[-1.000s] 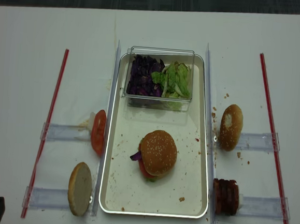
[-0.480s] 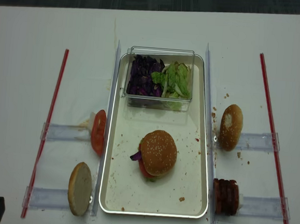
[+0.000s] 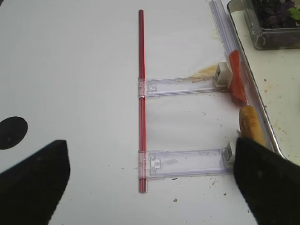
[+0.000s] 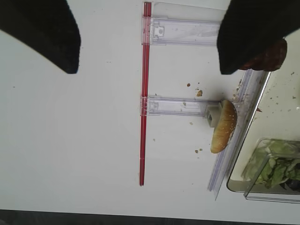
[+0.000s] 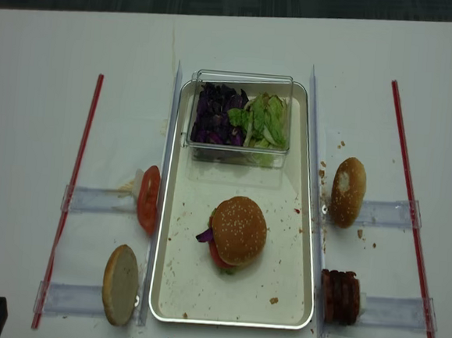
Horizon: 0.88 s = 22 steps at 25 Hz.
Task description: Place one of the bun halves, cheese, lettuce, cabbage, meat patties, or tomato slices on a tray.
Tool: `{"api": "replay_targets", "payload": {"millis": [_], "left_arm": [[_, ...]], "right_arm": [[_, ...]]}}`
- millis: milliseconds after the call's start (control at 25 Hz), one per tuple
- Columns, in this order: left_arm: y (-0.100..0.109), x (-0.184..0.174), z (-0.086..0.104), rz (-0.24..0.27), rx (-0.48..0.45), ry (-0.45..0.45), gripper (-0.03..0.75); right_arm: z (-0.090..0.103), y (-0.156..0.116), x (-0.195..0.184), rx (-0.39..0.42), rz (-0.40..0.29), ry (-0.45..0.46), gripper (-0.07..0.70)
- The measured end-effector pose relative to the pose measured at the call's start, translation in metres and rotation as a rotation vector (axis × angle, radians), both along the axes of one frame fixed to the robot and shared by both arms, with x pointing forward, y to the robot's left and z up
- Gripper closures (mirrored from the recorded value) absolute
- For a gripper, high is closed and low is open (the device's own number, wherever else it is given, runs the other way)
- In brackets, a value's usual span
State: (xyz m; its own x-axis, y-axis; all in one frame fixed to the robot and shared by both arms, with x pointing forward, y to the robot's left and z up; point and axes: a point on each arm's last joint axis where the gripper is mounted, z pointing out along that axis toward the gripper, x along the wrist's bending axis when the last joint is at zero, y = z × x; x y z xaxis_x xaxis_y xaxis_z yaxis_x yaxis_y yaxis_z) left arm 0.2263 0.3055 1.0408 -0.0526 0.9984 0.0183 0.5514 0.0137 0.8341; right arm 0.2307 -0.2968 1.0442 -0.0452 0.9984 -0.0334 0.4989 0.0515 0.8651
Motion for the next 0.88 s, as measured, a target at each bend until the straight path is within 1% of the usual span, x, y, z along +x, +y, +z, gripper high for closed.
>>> {"api": "replay_targets", "payload": {"millis": [880], "left_arm": [[0.0000,0.0000,0.0000,0.000,0.000,0.000,0.030]], "right_arm": [[0.0000,0.0000,0.0000,-0.003,0.002,0.000,0.006]]}}
